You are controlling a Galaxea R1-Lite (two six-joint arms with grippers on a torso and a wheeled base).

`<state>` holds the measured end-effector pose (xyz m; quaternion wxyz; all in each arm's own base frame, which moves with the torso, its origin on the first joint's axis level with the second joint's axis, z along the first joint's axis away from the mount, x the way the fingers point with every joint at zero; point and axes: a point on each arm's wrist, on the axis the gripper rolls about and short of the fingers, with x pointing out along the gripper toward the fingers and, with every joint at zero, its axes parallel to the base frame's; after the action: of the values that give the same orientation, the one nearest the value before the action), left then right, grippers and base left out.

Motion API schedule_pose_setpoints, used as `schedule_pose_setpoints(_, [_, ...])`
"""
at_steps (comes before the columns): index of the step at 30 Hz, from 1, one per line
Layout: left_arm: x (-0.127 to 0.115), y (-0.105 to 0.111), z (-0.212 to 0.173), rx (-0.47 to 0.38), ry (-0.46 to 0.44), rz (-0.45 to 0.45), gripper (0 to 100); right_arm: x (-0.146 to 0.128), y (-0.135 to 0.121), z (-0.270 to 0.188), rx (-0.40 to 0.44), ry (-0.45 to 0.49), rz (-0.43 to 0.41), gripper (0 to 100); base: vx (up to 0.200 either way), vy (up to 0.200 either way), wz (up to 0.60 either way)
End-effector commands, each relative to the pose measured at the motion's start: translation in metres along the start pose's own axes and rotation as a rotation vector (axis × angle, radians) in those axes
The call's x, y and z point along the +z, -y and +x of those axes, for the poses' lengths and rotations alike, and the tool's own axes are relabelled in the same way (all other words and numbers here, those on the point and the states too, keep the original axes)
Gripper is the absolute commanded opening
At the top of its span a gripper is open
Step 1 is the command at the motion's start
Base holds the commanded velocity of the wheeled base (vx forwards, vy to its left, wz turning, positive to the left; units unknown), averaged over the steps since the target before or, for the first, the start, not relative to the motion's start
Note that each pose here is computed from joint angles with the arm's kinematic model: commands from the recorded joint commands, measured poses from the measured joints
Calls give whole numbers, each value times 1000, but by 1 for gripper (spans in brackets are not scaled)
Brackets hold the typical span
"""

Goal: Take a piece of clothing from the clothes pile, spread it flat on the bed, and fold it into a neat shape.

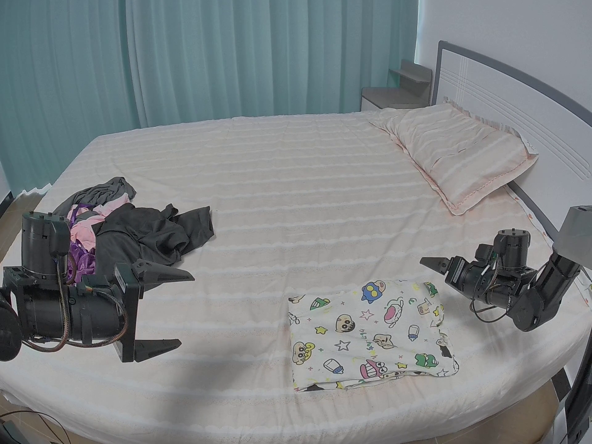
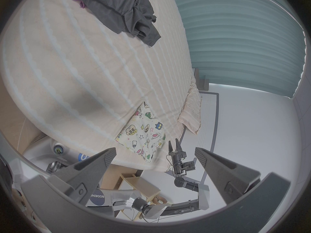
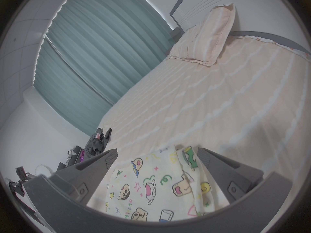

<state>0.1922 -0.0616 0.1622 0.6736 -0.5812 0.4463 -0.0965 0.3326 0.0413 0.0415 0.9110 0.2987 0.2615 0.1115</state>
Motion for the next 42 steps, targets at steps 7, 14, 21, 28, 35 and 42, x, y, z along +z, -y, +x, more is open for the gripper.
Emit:
schedule_pose_setpoints(7, [-2,-3,0,6,-8,0,100,-10,-14,3,51,-22,-18,100,0,0,0])
schedule_pose_setpoints(14, [-2,-3,0,9,-10,-1,100,-30,-18,11,67,-84,-31,100,0,0,0])
schedule_pose_setpoints(21, [-2,-3,1,12,-9,-2,100,-33,0,30,46,-80,-21,100,0,0,0])
schedule_pose_setpoints(28, [-2,-4,2,14,-9,-2,100,-35,17,42,29,-96,-7,100,0,0,0])
schedule_pose_setpoints(35, [-2,-4,2,16,-10,-3,100,-36,19,47,32,-97,-8,100,0,0,0])
schedule_pose_setpoints(42, [-2,-4,2,16,-10,-3,100,-39,15,53,52,-111,-17,0,0,0,0])
